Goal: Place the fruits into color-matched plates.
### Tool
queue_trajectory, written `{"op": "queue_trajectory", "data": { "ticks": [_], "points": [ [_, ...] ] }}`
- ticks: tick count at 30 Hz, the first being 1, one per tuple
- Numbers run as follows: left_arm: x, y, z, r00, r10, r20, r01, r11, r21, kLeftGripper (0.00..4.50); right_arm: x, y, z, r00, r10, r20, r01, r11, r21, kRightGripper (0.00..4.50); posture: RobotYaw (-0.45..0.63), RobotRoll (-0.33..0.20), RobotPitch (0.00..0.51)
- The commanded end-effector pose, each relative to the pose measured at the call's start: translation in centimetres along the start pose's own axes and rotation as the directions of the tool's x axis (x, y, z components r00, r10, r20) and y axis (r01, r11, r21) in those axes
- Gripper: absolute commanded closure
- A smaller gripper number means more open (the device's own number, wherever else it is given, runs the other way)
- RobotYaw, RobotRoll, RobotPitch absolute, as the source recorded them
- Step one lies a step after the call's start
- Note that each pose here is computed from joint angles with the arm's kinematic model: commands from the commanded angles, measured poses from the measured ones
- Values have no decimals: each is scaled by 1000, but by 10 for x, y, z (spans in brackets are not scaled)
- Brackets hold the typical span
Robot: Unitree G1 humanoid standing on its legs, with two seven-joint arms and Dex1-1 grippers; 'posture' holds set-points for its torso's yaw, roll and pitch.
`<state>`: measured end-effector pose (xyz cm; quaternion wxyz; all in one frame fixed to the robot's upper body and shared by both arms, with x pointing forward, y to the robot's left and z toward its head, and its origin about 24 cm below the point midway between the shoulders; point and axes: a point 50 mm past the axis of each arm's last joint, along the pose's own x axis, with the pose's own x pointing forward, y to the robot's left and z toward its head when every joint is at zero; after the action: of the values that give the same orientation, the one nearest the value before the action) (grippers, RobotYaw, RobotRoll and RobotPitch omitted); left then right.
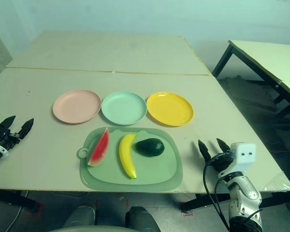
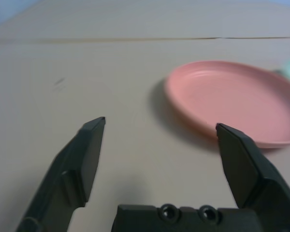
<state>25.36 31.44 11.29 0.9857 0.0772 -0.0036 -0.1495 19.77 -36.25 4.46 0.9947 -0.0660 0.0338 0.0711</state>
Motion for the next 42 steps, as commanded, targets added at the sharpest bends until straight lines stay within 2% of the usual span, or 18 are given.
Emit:
{"op": "queue_trajectory", "data": {
  "ticks": [1, 4, 9, 12, 18, 24, 29, 30, 31, 33, 36, 39, 42],
  "points": [
    [10, -12, 5, 972, -232, -26, 233, 972, 18, 28, -9, -14, 10, 998, 57, -16, -58, 995, -83, 0, 46, 0, 61],
    [14, -17, 19, 905, -423, -45, 425, 904, 46, 28, -11, -21, 18, 993, 109, -41, -114, 983, -147, 0, 52, 0, 61],
    [19, -30, 39, 731, -676, -94, 682, 729, 66, 28, -4, -21, 31, 958, 270, -101, -287, 922, -261, 0, 56, 0, 58],
    [20, -39, 45, 633, -764, -122, 774, 625, 98, 28, 1, -22, 37, 944, 311, -112, -330, 899, -287, 0, 57, 0, 53],
    [20, -52, 48, 492, -854, -171, 870, 477, 122, 28, 1, -20, 41, 901, 400, -171, -434, 837, -332, 0, 45, 0, 38],
    [23, -49, 44, 439, -878, -188, 897, 419, 137, 28, 1, -17, 48, 814, 516, -266, -580, 740, -341, 0, 27, 0, 37],
    [26, -49, 48, 423, -888, -182, 903, 397, 161, 28, 4, -14, 72, 722, 605, -337, -692, 625, -361, 0, 14, 0, 40],
    [26, -49, 48, 417, -890, -183, 906, 392, 161, 28, 3, -13, 78, 684, 621, -383, -730, 584, -356, 0, 6, 0, 42],
    [26, -49, 48, 412, -892, -186, 908, 386, 161, 28, 0, -11, 83, 641, 636, -430, -767, 549, -331, 0, 6, 0, 42],
    [25, -49, 47, 407, -893, -190, 910, 380, 165, 28, -10, -10, 91, 558, 649, -518, -817, 539, -205, 0, 5, 0, 44],
    [25, -49, 46, 410, -894, -181, 909, 383, 164, 28, -23, -9, 100, 483, 647, -590, -847, 516, -127, 0, 0, 0, 46],
    [25, -50, 43, 411, -894, -178, 908, 386, 162, 28, -21, -3, 115, 473, 652, -592, -852, 509, -121, 0, -7, 0, 48],
    [22, -52, 40, 401, -898, -182, 913, 377, 156, 28, -6, 12, 138, 494, 666, -558, -846, 515, -134, 0, -6, 0, 51]
  ]
}}
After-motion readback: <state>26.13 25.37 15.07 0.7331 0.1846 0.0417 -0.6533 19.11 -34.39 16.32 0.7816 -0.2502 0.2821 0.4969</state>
